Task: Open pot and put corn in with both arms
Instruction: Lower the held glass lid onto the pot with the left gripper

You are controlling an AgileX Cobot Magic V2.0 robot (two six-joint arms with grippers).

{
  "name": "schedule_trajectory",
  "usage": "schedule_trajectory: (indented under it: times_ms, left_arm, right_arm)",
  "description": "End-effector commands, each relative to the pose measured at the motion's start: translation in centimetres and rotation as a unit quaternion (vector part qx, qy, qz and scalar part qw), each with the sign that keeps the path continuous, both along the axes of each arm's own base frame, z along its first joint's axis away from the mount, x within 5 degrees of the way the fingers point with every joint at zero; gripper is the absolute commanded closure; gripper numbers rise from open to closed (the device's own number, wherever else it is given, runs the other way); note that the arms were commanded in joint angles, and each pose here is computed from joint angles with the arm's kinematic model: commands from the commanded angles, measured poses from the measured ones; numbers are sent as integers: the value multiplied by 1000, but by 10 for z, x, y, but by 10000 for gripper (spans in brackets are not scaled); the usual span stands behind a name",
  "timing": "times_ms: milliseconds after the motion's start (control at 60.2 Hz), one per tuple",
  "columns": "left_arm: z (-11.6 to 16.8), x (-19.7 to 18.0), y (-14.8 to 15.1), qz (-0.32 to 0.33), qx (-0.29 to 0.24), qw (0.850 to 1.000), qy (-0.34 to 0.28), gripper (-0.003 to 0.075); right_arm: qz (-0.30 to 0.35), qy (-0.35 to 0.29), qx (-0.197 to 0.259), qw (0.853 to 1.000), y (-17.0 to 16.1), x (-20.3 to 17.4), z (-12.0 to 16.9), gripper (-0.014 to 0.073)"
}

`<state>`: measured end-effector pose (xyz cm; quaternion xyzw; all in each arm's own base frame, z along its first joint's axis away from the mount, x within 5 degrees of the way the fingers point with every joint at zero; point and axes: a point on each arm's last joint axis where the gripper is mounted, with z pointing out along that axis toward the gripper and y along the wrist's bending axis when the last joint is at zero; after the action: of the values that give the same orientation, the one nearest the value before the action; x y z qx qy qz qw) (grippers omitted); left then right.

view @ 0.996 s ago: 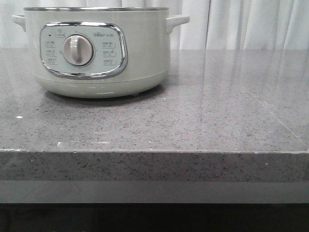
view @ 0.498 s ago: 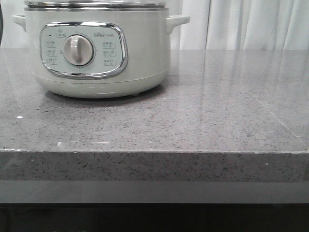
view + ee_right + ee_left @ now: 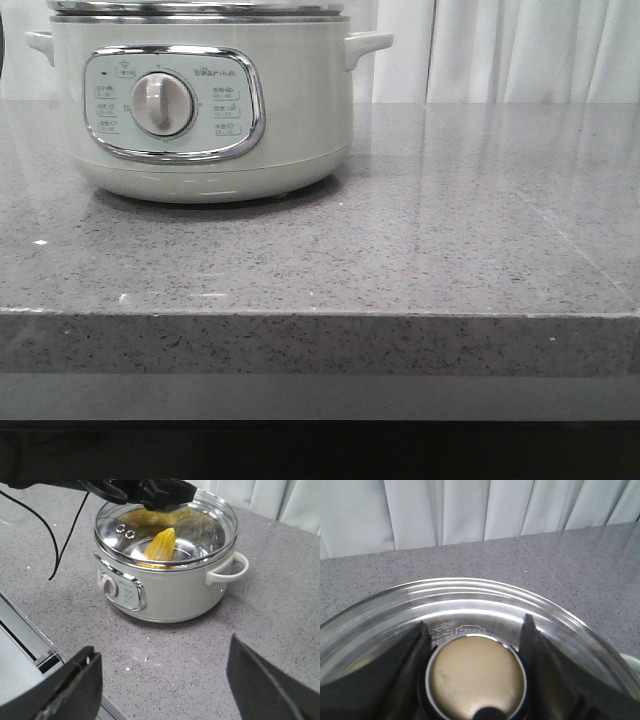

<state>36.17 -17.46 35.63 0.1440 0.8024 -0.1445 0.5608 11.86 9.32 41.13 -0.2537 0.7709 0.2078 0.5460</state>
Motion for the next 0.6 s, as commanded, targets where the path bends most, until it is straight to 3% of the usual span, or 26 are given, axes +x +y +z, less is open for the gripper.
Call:
schedule_trajectory:
  times_ms: [0,581]
  left_arm:
    - [39,-12,5,-2,-36,998,-58,490]
    - [43,-15,6,-1,-49,997,-55,490]
  right_arm:
    - [-5,-46,32,998,-2,-1,16,54]
    - [-5,-46,32,998,-2,-1,16,54]
